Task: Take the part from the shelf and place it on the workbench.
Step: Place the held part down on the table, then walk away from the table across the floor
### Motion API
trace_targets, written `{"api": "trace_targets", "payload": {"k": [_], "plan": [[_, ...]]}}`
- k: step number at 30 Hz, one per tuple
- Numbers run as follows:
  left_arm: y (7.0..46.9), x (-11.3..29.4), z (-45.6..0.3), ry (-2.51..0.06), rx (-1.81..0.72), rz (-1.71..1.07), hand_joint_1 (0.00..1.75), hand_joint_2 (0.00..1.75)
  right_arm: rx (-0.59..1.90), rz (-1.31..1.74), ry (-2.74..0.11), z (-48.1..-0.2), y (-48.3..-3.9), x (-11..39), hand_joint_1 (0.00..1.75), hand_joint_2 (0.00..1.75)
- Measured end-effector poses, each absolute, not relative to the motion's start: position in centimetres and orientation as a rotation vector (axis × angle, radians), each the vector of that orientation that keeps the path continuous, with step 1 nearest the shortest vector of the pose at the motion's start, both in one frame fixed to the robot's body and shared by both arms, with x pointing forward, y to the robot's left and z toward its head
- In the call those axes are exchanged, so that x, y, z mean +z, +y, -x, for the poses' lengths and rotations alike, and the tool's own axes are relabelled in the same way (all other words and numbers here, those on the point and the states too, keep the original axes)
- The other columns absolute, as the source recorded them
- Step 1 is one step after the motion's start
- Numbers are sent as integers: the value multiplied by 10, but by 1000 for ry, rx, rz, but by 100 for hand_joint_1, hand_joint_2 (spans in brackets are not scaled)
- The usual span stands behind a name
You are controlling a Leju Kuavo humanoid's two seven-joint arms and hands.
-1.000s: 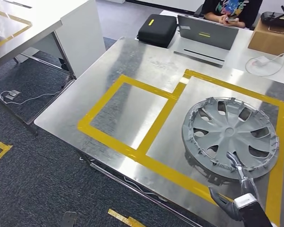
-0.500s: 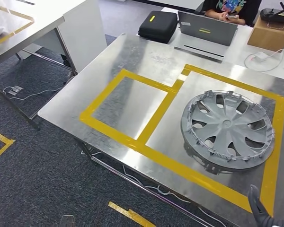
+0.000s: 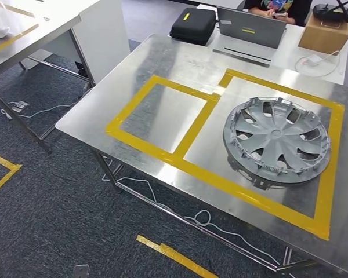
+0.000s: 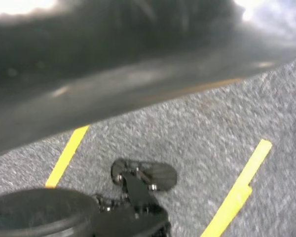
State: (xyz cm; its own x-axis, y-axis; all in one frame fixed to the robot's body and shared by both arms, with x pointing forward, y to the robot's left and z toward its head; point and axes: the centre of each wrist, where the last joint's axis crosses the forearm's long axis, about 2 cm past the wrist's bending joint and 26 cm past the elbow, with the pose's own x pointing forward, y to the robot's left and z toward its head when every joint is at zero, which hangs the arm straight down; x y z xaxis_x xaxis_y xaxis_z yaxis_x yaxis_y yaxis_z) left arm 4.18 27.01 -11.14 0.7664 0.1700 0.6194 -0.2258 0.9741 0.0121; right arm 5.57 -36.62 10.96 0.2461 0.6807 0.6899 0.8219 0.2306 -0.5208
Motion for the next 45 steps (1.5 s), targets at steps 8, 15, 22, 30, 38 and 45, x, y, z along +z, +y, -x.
{"api": "trace_targets", "payload": {"k": [8, 15, 22, 30, 38, 45], "plan": [[265, -111, -40, -655, 223, -73, 0, 0, -297, 1726, -808, -10, -421, 19, 0, 175], [263, -111, -40, -654, 224, -69, 0, 0, -593, 1360, -177, 12, -367, -43, 0, 0], [262, -111, -42, -664, 224, -72, 0, 0, -629, 813, -112, -3, -270, -93, 0, 0], [263, -111, -44, -672, 223, -77, 0, 0, -577, 600, -112, -12, -240, -102, 0, 0], [266, -111, -41, -679, 215, -103, 0, 0, -452, 464, -240, -17, -227, -105, 0, 0], [268, -111, -42, -695, 212, -121, 0, 0, -379, 423, -295, -21, -224, -105, 0, 0]]}}
